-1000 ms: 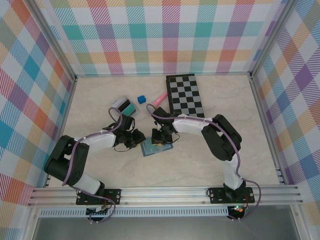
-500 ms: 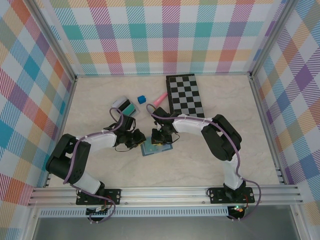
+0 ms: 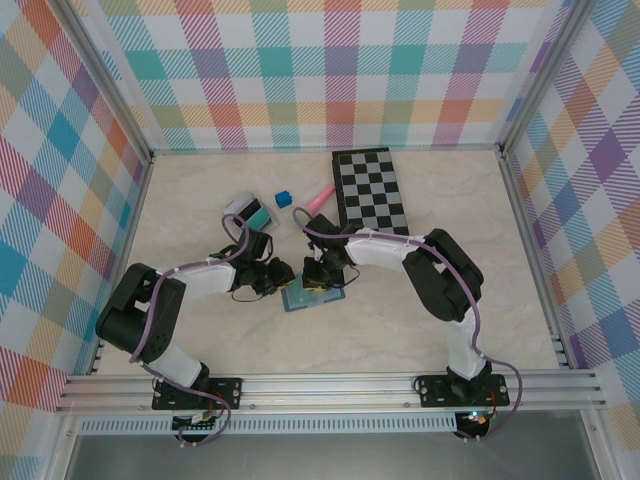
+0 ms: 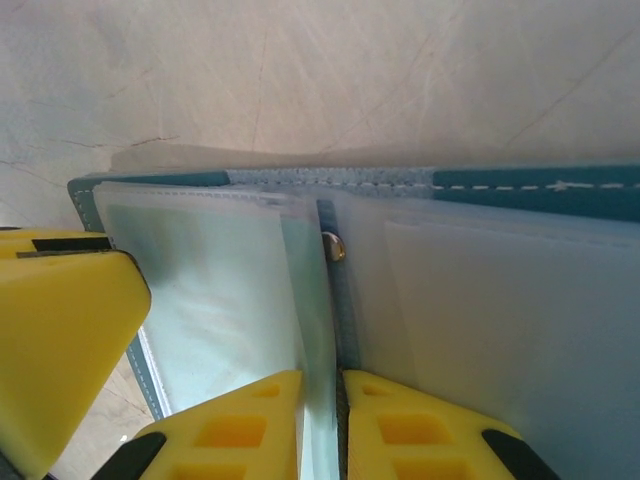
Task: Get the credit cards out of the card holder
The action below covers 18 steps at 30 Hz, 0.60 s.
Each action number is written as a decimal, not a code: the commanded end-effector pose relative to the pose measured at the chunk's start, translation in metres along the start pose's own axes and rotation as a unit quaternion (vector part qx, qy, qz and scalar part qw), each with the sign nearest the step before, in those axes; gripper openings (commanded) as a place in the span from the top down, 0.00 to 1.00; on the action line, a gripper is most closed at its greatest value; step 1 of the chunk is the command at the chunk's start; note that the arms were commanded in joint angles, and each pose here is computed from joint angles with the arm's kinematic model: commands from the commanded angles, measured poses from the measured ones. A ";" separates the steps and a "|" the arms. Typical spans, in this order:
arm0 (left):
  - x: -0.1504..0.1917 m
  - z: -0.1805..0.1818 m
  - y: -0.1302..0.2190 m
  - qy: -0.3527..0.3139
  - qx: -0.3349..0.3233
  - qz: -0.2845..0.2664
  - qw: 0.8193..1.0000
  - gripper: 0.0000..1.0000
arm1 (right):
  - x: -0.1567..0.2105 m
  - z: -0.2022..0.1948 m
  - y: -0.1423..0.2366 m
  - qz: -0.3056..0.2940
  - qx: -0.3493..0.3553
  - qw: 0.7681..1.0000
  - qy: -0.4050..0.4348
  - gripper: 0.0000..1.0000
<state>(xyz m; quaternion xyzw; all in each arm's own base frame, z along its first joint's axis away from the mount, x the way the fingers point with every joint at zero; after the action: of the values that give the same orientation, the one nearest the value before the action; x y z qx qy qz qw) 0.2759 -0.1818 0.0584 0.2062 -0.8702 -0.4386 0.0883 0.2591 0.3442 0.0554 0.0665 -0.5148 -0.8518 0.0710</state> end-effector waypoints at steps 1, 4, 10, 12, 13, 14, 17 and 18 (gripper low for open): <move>0.015 -0.014 -0.007 -0.033 0.045 0.048 0.997 0.76 | 0.017 -0.012 -0.028 0.041 0.003 0.999 -0.004 0.83; 0.016 -0.018 -0.003 -0.044 0.057 0.046 0.996 0.79 | 0.016 -0.011 -0.027 0.040 -0.001 0.999 -0.004 0.83; 0.011 -0.011 0.003 -0.054 0.029 0.017 0.998 0.94 | 0.016 -0.007 -0.019 0.031 -0.008 0.999 -0.001 0.80; 0.009 -0.008 0.005 -0.054 0.017 0.006 0.998 0.99 | 0.014 -0.004 -0.011 0.021 -0.014 1.000 0.002 0.77; 0.008 -0.006 0.006 -0.053 0.011 0.001 0.999 1.00 | 0.014 -0.001 -0.006 0.015 -0.019 1.000 0.006 0.74; 0.007 -0.004 0.008 -0.053 0.002 -0.005 0.999 1.00 | 0.013 0.002 -0.001 0.007 -0.025 1.000 0.013 0.72; 0.005 -0.001 0.013 -0.057 -0.013 -0.017 0.998 1.00 | 0.011 0.009 0.018 -0.016 -0.030 0.999 0.023 0.64; 0.005 -0.001 0.015 -0.060 -0.015 -0.018 0.998 1.00 | 0.011 0.011 0.025 -0.026 -0.031 0.999 0.025 0.61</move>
<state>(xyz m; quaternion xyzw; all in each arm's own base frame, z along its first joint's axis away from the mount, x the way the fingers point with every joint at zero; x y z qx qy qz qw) 0.2771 -0.1816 0.0705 0.2014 -0.8740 -0.4403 0.0404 0.2536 0.3429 0.0628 0.0796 -0.4919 -0.8642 0.0693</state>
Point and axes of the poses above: each hand's point on the last joint's axis, 136 mm out from that joint toward the fingers, its own y axis back along the fingers, its own z axis along the line the jaws close on, x = y × z, the point moved 4 cm from there along y, back along the fingers, and after that the axes turned 5 degrees about y, right-handed, at the moved point
